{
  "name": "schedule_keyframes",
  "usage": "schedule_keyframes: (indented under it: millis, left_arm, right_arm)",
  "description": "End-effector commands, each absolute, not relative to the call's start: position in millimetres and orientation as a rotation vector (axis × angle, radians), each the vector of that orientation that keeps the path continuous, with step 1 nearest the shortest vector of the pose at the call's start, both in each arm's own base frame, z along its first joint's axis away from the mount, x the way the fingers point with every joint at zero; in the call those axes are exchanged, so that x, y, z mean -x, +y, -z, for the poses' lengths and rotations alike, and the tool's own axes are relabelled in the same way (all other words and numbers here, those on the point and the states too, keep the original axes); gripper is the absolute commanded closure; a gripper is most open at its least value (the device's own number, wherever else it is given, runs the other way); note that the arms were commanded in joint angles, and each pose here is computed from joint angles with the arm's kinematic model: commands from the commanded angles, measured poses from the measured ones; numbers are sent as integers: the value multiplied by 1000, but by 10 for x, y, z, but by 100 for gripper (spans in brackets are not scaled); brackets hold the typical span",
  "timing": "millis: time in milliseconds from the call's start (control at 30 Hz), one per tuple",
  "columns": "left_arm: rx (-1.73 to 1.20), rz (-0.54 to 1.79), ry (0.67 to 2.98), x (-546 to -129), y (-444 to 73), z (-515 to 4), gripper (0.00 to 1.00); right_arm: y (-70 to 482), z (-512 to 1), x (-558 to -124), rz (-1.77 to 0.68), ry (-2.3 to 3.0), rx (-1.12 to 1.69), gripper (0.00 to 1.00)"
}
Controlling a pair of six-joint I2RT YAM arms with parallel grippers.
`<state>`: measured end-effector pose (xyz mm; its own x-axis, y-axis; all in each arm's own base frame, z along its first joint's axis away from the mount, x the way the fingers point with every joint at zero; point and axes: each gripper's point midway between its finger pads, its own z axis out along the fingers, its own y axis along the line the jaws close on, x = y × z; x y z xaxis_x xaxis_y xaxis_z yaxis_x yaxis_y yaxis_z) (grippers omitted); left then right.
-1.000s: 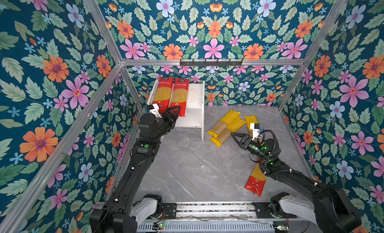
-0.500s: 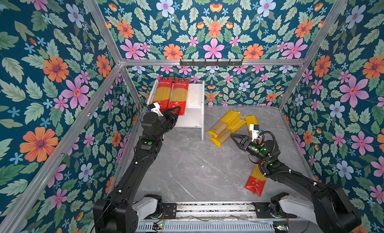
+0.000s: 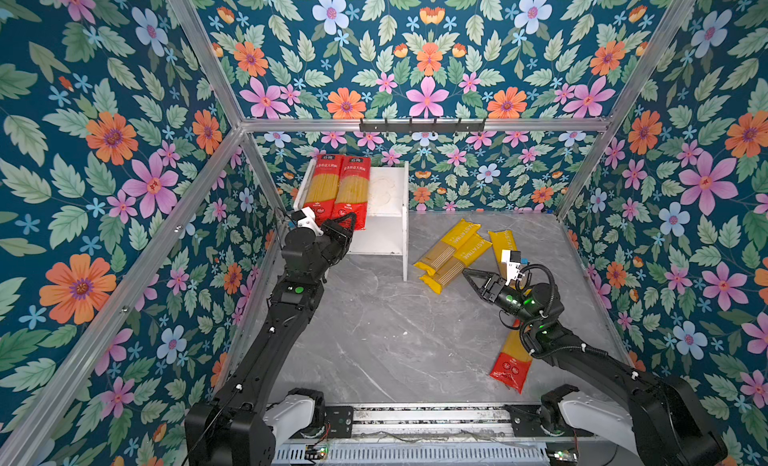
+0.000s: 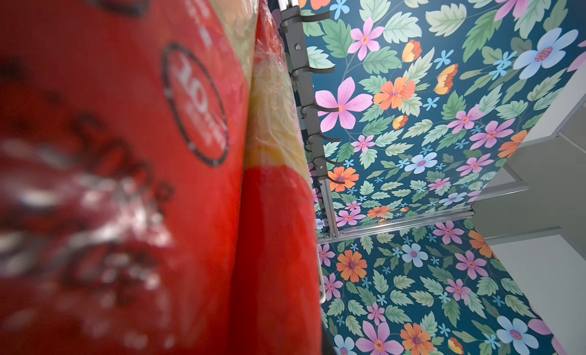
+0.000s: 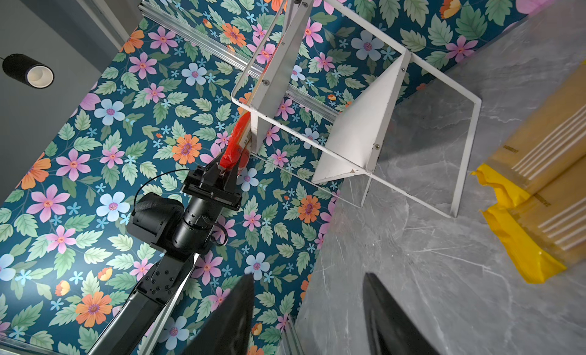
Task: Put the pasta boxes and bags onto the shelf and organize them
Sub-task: 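Lower the red bag beside the first bag on the shelf with the left gripper, then open and withdraw the left gripper while the right gripper lowers onto the last red bag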
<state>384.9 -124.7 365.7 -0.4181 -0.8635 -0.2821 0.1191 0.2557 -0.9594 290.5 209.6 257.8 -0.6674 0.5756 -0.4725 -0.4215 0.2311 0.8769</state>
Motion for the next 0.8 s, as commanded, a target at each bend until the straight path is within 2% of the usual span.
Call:
schedule_keyframes:
  millis: [0, 233, 333, 500, 600, 767]
  left_arm:
    - [711, 1315, 1561, -3916, -1203, -3693, 76]
    - [653, 1320, 1586, -3798, -1242, -3676, 40]
    - [617, 1314, 1597, -3663, -1245, -3653, 31]
    - [520, 1303, 1636, -3373, -1327, -3517, 26]
    - [399, 1248, 1714, -3163, -1520, -3307, 27]
    - [119, 1044, 1788, -2736, -1981, -3017, 29]
  right_arm:
    - [2078, -2636, -2894, -1556, 1673, -138, 44]
    - [2002, -2479, -2864, -1465, 1770, -185, 44]
    - [1897, -2243, -2857, -1317, 1919, -238, 45]
    - [1634, -1828, -2744, -1033, 2179, -326, 46]
    - [1301, -1541, -2595, -751, 2362, -424, 48]
    - [839, -1280, -2276, -349, 2609, -500, 44]
